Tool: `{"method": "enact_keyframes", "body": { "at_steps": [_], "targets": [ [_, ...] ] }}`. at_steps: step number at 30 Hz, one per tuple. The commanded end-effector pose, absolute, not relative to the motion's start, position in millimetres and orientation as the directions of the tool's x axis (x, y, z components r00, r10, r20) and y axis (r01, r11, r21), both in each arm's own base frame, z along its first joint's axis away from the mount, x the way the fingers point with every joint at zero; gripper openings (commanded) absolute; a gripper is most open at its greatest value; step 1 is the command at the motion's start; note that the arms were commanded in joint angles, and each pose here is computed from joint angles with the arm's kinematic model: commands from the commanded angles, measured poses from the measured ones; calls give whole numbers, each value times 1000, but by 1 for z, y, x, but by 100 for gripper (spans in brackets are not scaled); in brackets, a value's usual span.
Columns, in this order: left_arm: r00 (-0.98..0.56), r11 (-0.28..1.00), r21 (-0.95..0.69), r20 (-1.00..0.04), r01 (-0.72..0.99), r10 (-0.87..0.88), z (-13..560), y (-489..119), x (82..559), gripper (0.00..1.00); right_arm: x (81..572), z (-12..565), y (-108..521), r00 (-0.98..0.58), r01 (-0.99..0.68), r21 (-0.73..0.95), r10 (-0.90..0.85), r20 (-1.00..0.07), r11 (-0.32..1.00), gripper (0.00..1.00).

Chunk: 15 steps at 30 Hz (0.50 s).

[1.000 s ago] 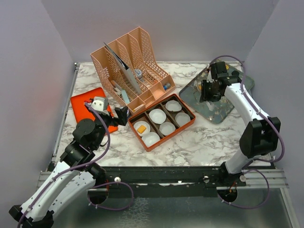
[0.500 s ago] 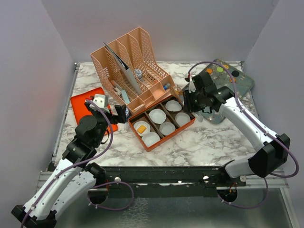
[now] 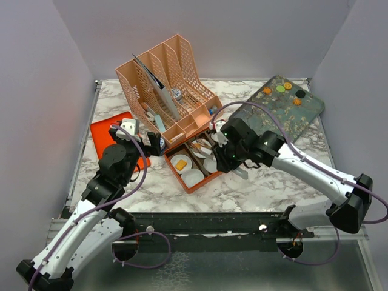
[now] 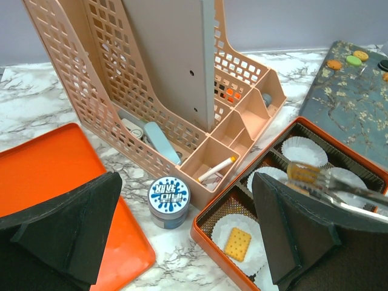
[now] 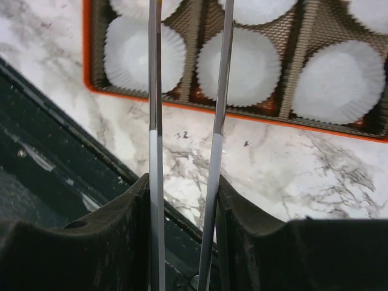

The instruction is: Pack the cookies

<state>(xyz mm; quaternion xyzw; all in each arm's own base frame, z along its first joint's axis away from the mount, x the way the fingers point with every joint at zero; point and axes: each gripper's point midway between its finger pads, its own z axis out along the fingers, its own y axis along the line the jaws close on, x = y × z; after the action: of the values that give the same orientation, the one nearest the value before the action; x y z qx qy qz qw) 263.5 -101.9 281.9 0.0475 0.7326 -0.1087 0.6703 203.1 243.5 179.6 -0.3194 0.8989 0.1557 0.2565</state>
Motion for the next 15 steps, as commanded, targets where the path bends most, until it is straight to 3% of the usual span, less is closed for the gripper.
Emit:
{"method": "enact_keyframes", "body": {
  "at_steps": [1,15],
  "targets": [
    [-88,973,-102,-992,205,-86,284,-101,266,99,173,181,253,-633,-714,147,-541,-554,684,5],
    [-109,975,-94,-991,201,-73,277,-102,270,99,120,150,261,-605,-786,213,-652,-456,581,6]
  ]
}}
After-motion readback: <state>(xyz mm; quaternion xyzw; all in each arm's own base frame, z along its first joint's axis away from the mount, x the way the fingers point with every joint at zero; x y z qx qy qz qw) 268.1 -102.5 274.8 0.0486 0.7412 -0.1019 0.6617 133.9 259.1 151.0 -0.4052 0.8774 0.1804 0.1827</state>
